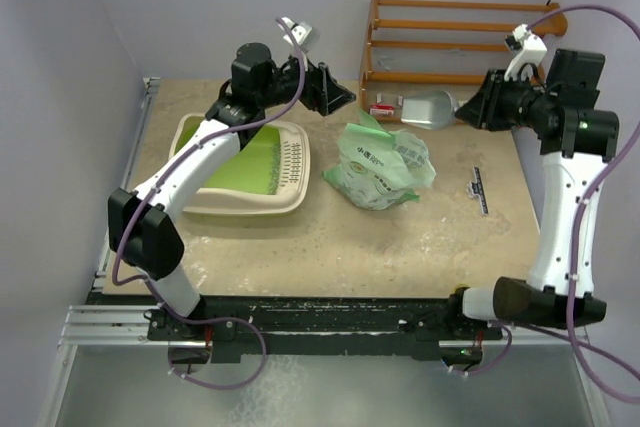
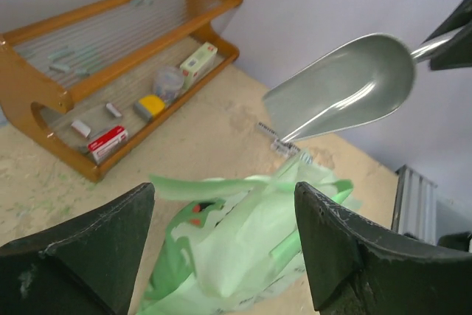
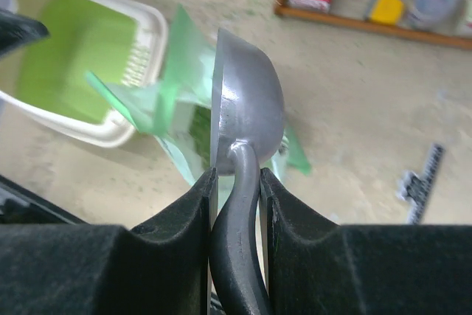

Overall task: Fill the litter box with clean litter
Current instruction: 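Adjust the spatula, then scoop the cat litter from the cat litter bag.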

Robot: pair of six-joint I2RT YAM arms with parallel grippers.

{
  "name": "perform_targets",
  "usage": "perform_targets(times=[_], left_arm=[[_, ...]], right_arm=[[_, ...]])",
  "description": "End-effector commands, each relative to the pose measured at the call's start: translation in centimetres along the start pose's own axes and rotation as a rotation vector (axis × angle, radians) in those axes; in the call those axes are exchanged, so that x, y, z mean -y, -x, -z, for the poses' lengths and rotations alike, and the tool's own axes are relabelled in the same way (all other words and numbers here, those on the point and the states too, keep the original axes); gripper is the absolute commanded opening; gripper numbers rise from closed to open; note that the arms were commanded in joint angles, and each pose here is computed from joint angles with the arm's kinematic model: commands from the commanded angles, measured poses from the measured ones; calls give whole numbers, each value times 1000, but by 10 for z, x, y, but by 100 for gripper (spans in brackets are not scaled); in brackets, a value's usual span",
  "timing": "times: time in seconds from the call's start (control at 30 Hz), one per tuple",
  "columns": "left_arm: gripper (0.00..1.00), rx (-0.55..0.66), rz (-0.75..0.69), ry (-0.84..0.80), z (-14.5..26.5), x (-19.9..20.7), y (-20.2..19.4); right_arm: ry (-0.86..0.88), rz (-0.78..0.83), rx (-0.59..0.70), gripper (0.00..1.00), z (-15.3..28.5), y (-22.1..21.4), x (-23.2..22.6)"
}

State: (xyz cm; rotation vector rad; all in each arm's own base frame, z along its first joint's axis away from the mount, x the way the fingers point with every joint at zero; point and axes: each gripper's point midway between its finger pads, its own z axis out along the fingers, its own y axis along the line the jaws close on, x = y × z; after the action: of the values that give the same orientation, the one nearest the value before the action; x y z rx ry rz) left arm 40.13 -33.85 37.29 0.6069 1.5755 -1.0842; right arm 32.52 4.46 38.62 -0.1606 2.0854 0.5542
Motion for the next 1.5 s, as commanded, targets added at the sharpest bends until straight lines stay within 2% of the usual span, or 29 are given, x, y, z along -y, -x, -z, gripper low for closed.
perform_targets(times=[0.0,0.13,0.27,0.5,0.87,1.07,1.33,1.47], left_arm=[[74,-132,-151,-61,12,0,-12],[75,-189,-187,-100,16,2,-22],[75,-195,-172,-187,17,16,-24],[75,-216,-163,-260,24,31,-28],[76,-314,-159,-245,25,21,-60],[77,-351,-166,-240,9,20,-86],[76,-254,-148,-213,-12,12,-84],[67,-280,-110,-240,-20,11,-94]], right_arm=[[-214,125,-83,0,37,-31,26],[-263,151,-90,0,57,-39,28],[-267,165,-110,0,66,-45,25],[-133,142,-225,0,60,-70,9],[42,86,-305,0,35,-78,-1],[41,88,-318,0,10,-80,10],[14,75,-344,0,-14,-85,26],[25,85,-376,0,-26,-90,26]])
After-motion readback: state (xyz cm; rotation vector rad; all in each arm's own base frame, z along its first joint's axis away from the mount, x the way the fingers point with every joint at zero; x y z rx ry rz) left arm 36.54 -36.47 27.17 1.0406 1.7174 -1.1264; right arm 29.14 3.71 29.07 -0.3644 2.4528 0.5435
